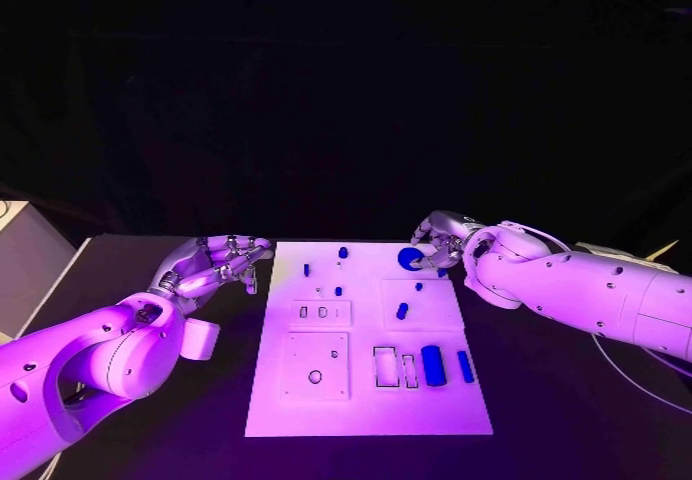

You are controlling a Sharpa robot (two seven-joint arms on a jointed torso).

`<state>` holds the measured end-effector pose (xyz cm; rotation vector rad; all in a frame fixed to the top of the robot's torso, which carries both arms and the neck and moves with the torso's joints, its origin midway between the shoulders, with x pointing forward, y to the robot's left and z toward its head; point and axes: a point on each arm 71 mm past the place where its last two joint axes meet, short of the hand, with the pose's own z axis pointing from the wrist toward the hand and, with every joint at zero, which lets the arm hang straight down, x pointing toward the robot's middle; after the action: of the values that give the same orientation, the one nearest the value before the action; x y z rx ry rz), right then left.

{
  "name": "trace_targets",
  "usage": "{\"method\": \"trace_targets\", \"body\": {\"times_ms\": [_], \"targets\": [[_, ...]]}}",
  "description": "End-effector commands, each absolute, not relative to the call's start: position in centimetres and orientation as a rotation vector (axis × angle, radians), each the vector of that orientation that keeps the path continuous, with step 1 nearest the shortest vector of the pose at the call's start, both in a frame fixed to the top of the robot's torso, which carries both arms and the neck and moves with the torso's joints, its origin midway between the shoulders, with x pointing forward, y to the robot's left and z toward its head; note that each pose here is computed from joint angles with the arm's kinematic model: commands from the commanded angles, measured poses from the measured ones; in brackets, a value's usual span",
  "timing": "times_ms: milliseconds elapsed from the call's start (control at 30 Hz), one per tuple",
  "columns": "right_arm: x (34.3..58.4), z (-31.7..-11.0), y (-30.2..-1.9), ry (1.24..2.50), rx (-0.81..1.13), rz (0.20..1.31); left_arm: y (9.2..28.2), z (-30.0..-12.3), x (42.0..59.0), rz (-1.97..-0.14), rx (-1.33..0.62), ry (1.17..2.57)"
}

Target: Assemble the parts on the task board

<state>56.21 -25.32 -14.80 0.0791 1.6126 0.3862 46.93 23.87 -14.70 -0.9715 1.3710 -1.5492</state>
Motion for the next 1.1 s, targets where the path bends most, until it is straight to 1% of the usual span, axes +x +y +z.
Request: {"method": "trace_targets", "body": {"times_ms": [33,333,667,1100], "targets": [[56.5,-15.2,-25.4,1.642,0.089,0.361,23.6,-14.6,46.9,-1.575,-0.964,1.373],[57.0,-15.4,-25.0,1.658,0.095,0.351,23.5,-14.6,46.9,-1.577,-0.963,1.374],[57.4,-16.4,-25.3,1.713,0.104,0.323,23.5,-14.6,46.9,-1.577,-0.963,1.374],[57.4,-16.7,-25.3,1.733,0.106,0.333,23.6,-14.6,46.9,-1.576,-0.963,1.374]]}}
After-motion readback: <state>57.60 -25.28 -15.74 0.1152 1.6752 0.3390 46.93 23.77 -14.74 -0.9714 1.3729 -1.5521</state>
